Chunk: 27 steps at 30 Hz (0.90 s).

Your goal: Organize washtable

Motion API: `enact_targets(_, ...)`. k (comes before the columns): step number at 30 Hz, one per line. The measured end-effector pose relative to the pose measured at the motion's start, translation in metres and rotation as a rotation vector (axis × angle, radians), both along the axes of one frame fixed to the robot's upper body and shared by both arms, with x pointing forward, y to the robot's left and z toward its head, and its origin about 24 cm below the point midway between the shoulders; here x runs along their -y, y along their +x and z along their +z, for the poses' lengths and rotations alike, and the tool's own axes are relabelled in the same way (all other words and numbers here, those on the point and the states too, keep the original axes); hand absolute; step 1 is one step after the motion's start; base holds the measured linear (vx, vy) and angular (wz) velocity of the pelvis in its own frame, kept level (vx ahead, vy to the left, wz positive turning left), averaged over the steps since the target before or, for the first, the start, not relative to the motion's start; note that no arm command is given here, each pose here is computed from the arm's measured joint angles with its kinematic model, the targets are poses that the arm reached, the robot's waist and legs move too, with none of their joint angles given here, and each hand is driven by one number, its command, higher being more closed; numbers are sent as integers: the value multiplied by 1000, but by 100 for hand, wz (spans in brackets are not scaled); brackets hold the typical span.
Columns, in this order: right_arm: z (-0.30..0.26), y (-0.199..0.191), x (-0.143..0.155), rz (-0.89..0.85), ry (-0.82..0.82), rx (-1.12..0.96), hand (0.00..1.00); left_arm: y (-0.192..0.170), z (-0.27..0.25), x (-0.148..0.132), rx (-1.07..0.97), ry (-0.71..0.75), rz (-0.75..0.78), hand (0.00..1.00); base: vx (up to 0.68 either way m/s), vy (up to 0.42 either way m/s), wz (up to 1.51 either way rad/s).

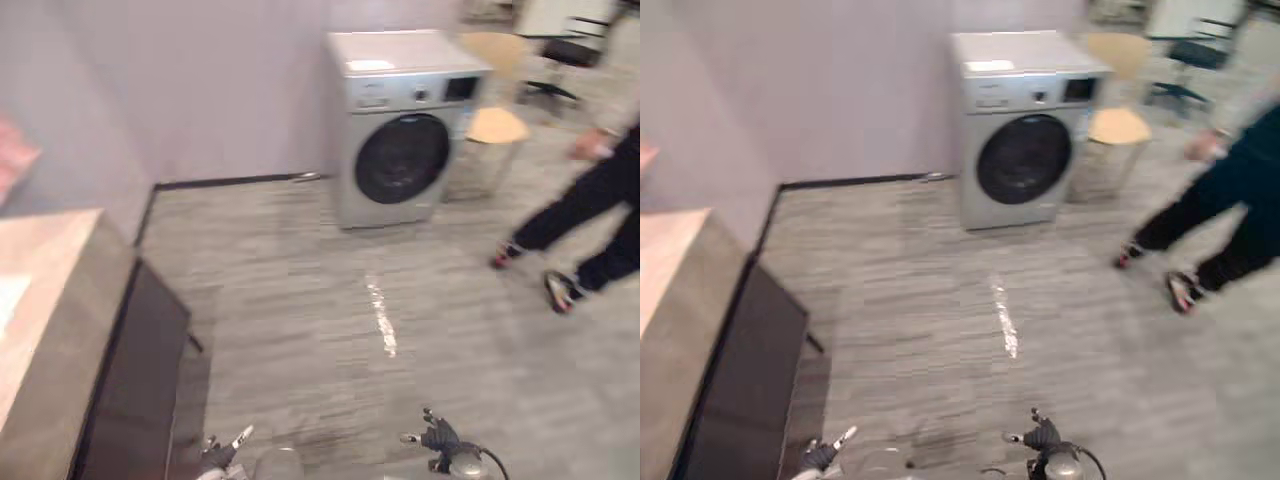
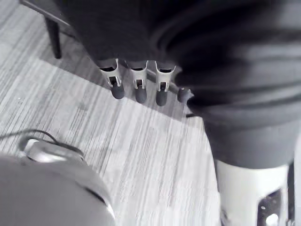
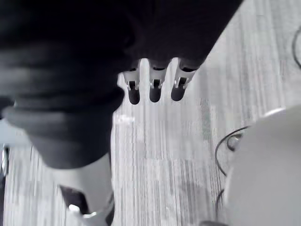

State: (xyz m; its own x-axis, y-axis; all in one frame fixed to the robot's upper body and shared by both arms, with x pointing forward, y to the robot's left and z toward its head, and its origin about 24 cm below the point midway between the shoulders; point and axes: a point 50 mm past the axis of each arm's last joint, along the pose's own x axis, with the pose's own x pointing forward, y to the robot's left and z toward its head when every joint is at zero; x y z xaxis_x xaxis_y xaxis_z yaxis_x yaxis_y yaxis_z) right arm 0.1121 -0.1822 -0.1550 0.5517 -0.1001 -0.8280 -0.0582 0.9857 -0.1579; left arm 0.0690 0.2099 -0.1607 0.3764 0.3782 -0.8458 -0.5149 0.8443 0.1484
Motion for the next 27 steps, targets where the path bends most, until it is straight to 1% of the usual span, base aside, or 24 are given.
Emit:
enact_targets(1, 1, 0, -1, -21, 13, 17, 0, -4, 0, -3, -12, 8, -2, 0, 112, 256, -215)
enact_targets(3, 2, 1, -6, -6, 25, 37, 0, -14, 0, -11, -32, 29, 0, 0, 108, 107, -175)
enact_targets(5, 1, 0, -5, -22, 25, 24, 0, -16, 1, -12, -33, 39, -4, 0, -1, 139, -184)
enact_targets(7, 1, 1, 6, -105, 22, 29, 0, -28, -4, 4, -69, -5, 11, 0, 18, 366, -230)
enact_targets(10, 2, -1, 10, -195, 37, 37, 0, -31, -4, -2, -87, 18, -16, 0, 34, 266, -218)
enact_targets(13, 2, -1, 11, -250, 52, 47, 0, -18, -1, -4, -52, 31, -51, 0, -20, 265, -209)
enact_targets(16, 3, -1, 18, -285, 45, 44, 0, 9, 4, -3, 14, 43, -111, 0, 43, 153, -184)
enact_targets(17, 3, -1, 15, -299, 53, 45, 0, 16, 5, -6, 27, 51, -116, 0, -38, 147, -123)
enact_targets(18, 0, -6, 15, -357, 63, 23, 0, 35, 11, -8, 87, 71, -133, 0, -39, 53, -77)
enact_targets(19, 0, -7, 21, -386, 56, 23, 0, 38, 11, -2, 101, 58, -140, 0, 46, 32, -102)
enact_targets(21, 3, -6, 31, -416, 45, 50, 0, 23, 4, 7, 37, 22, -139, 0, 158, 100, -100)
enact_targets(23, 2, -10, 31, -421, 44, 35, 0, 13, 3, 1, 9, 34, -137, 0, 124, 77, -75)
enact_targets(25, -2, -21, 25, -424, 56, 1, 0, 10, 4, -7, 0, 53, -139, 0, 83, -32, -61)
enact_targets(27, -3, -23, 26, -429, 54, -8, 0, 10, 3, -6, -1, 41, -141, 0, 24, -66, -43)
